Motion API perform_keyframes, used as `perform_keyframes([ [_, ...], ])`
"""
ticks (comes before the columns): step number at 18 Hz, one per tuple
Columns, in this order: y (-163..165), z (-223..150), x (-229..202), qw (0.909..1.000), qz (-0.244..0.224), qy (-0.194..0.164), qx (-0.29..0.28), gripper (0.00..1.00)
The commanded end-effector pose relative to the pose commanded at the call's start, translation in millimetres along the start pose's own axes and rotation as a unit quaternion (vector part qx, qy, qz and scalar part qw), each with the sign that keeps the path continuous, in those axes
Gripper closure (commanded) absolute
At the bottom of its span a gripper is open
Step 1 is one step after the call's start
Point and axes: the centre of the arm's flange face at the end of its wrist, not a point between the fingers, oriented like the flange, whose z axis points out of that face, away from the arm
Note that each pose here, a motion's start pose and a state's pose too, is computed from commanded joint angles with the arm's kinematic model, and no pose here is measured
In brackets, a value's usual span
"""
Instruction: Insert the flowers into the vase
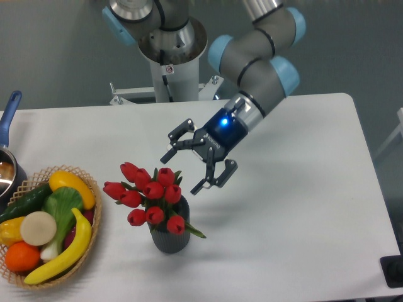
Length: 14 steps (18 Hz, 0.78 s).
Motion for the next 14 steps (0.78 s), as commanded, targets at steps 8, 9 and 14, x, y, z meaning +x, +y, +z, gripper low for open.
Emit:
perform_keyframes([
  [8,-17.9,-44.0,11.2,0.9794,0.02,-0.081,-0.184,0.0],
  [9,-18.0,-49.3,13.9,0.9715,0.024,-0.092,-0.217,0.0],
  [14,-5.6,-66.4,27.6,0.934,-0.02,-0.107,-0.34,0.0],
])
